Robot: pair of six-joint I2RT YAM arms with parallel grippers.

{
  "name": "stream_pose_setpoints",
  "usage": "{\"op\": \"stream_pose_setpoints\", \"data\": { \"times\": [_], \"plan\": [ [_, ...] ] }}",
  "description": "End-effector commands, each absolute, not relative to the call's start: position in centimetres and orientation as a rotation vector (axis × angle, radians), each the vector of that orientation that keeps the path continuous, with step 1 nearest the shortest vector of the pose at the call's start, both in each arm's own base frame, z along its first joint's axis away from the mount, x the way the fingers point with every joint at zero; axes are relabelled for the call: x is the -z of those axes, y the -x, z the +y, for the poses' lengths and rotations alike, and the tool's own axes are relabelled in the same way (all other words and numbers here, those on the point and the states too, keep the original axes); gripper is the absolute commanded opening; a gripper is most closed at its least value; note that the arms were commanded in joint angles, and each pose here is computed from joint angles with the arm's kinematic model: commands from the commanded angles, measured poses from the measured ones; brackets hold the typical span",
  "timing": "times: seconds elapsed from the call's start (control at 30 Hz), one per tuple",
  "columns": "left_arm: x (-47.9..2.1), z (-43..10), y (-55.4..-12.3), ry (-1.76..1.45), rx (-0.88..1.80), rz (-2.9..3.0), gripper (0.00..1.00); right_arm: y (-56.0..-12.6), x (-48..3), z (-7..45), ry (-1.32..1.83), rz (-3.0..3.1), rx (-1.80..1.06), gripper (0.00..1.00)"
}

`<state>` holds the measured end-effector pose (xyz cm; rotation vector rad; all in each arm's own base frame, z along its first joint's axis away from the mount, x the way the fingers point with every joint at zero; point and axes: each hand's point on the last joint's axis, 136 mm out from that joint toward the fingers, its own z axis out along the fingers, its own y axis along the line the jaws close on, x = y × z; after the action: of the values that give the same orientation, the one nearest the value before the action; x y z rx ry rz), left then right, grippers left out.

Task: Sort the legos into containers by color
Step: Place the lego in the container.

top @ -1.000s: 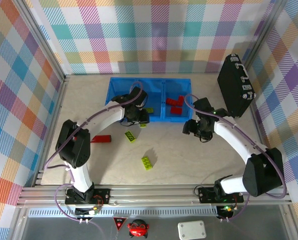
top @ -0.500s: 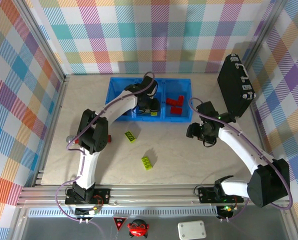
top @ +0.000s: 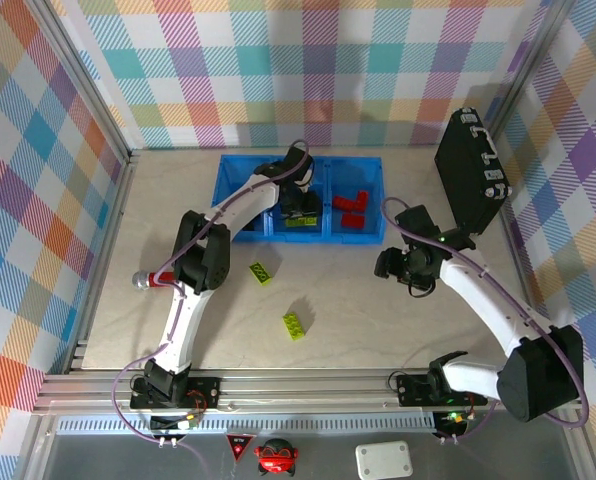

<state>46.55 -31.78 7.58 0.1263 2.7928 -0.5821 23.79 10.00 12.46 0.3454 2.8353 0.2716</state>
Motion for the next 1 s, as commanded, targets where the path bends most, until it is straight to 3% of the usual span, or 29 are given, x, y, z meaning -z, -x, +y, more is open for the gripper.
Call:
{"op": "stream_pose_setpoints", "data": {
  "times": [0.0,0.47,0.97],
  "plan": [
    [-7.2,-32.2,-46.8,-0.136,0.625,2.803,0.35,-22.7,-12.2,9.5,-0.38,2.846,-0.26,0.69],
    [-8.2,-33.0,-46.6,-0.123,0.718,2.796,0.45,-22.7,-12.4,9.5,-0.39,2.837,-0.272,0.7],
    [-13.2,-31.6,-45.5,-0.162,0.677,2.729,0.43,-22.5,-12.2,10.3,-0.341,2.88,-0.285,0.69]
  ]
}}
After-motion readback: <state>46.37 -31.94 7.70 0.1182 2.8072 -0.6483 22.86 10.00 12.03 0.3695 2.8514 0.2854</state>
